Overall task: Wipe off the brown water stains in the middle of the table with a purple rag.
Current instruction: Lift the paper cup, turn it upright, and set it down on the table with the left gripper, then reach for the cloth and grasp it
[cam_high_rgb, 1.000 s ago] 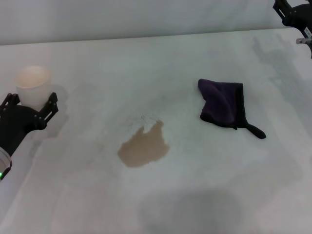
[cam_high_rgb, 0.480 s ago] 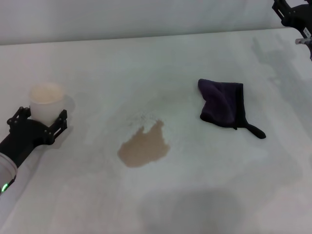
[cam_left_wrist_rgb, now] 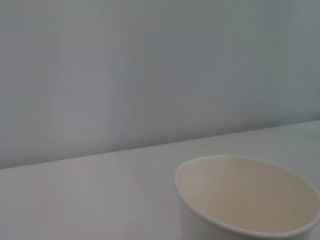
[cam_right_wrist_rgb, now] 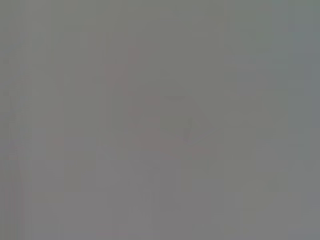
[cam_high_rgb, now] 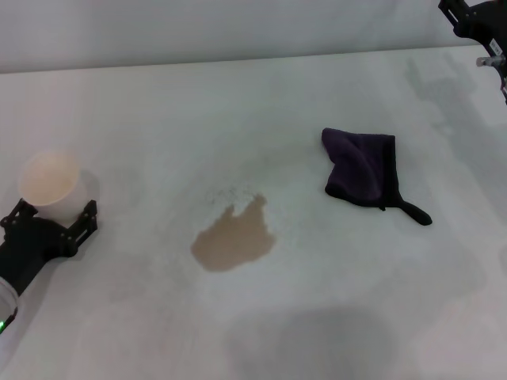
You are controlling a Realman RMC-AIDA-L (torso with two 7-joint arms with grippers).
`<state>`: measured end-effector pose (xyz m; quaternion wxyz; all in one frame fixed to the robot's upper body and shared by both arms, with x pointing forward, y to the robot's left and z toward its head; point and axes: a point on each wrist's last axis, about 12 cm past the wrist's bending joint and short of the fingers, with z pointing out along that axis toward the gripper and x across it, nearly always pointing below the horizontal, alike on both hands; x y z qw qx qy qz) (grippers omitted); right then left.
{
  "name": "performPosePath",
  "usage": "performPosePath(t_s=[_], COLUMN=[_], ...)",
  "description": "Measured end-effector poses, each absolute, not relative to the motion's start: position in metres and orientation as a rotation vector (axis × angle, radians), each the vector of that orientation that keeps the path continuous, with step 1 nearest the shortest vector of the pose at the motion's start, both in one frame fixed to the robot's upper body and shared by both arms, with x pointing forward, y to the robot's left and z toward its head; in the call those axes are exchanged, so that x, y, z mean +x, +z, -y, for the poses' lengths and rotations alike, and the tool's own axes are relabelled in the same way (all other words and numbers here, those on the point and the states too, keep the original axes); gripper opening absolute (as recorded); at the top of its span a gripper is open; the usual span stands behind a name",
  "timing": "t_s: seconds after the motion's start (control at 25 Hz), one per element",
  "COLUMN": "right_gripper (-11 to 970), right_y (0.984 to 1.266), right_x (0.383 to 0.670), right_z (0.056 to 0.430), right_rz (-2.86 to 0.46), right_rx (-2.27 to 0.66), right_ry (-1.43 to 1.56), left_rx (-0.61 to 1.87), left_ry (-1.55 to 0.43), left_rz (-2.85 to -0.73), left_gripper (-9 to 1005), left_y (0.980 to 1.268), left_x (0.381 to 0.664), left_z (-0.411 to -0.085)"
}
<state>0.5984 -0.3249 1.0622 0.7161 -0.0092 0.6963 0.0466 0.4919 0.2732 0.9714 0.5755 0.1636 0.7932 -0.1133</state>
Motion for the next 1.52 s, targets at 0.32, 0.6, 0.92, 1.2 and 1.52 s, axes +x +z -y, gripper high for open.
performPosePath(t_s=[0.32, 0.6, 0.92, 1.2, 1.52], right_gripper=[766, 766, 767, 767, 767], right_y=[1.062, 1.061, 1.061, 1.063, 1.084], right_x=[0.598, 0.598, 0.597, 0.605, 0.641], right_z=[0.325, 0.325, 0.326, 0.314, 0.263], right_rz=[-1.543, -1.543, -1.544, -1.590, -1.800], right_rx=[-0.019, -0.019, -0.015, -0.085, -0.490], right_ry=[0.104, 0.103, 0.102, 0.220, 0.269], left_rx=[0.376, 0.345, 0.273, 0.104, -0.122], left_ry=[-0.273, -0.305, -0.332, -0.319, -0.251], left_rz=[-1.847, -1.827, -1.758, -1.697, -1.629], left_gripper=[831, 890, 887, 886, 885], left_y=[0.972, 0.969, 0.970, 0.974, 0.980], left_x=[0.489, 0.471, 0.438, 0.420, 0.416], left_z=[-0.275, -0.276, -0.285, -0.295, -0.318])
